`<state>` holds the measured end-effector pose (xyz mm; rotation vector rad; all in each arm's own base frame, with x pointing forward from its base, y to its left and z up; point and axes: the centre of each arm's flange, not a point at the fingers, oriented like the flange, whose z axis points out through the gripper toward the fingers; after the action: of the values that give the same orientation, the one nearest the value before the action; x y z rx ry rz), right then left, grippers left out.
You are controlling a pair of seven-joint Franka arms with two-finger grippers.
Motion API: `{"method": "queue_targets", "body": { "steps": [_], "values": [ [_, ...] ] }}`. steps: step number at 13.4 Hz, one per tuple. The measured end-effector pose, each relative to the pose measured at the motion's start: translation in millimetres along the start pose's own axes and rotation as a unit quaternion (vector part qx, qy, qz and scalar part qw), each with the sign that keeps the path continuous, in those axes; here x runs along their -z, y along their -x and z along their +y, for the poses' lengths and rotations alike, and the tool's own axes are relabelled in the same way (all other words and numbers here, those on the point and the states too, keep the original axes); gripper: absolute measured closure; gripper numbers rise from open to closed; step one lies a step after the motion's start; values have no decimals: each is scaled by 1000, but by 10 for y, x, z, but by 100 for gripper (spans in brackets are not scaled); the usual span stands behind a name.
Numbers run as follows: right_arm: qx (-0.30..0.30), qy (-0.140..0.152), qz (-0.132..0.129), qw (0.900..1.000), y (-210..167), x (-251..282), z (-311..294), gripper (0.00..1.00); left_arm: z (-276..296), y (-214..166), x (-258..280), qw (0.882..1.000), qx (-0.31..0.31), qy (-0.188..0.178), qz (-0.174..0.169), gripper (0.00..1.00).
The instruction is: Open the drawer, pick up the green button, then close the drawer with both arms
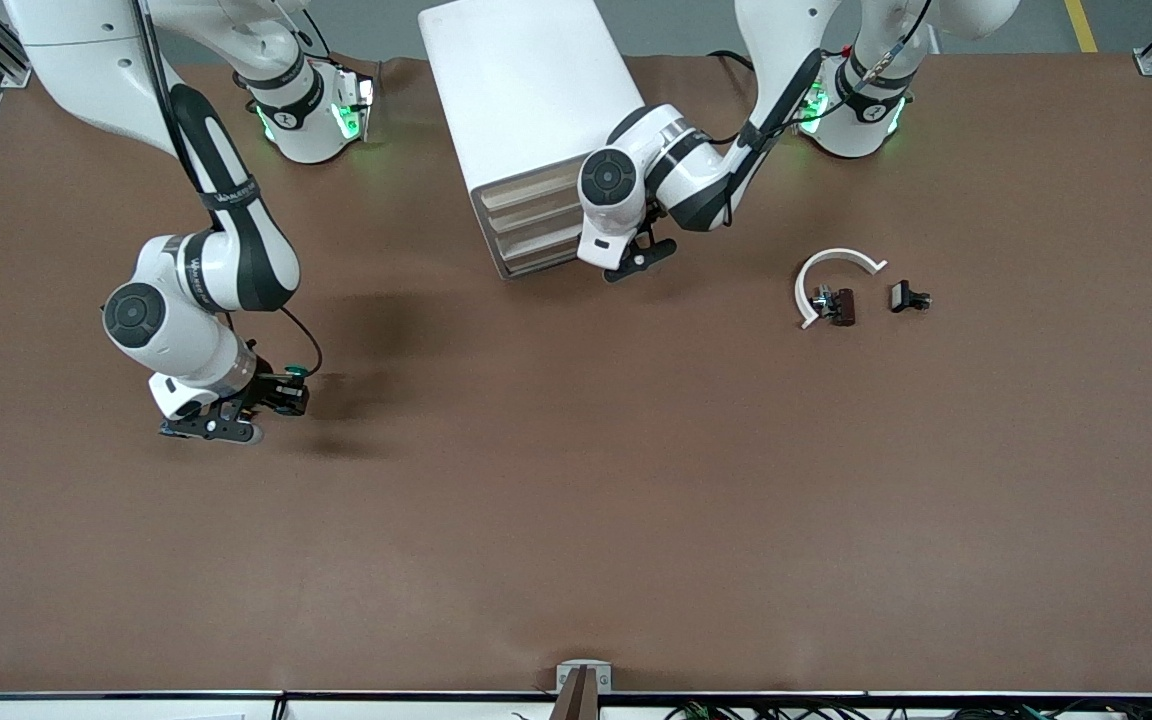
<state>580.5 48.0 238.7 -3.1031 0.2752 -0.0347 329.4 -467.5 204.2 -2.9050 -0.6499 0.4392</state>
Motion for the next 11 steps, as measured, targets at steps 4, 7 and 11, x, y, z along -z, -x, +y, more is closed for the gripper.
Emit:
{"method": "queue_targets", "body": {
  "steps": [4,7,11],
  "values": [
    [-22,8,10,1000,-62,-75,263,58,18,-982,837,997,48,64,8,0],
    [-17,15,17,1000,-126,-117,303,58,-283,-1786,1409,995,62,71,18,0],
    [-16,17,24,999,-281,-160,274,58,-761,-2418,2147,990,98,83,59,0]
  ]
}}
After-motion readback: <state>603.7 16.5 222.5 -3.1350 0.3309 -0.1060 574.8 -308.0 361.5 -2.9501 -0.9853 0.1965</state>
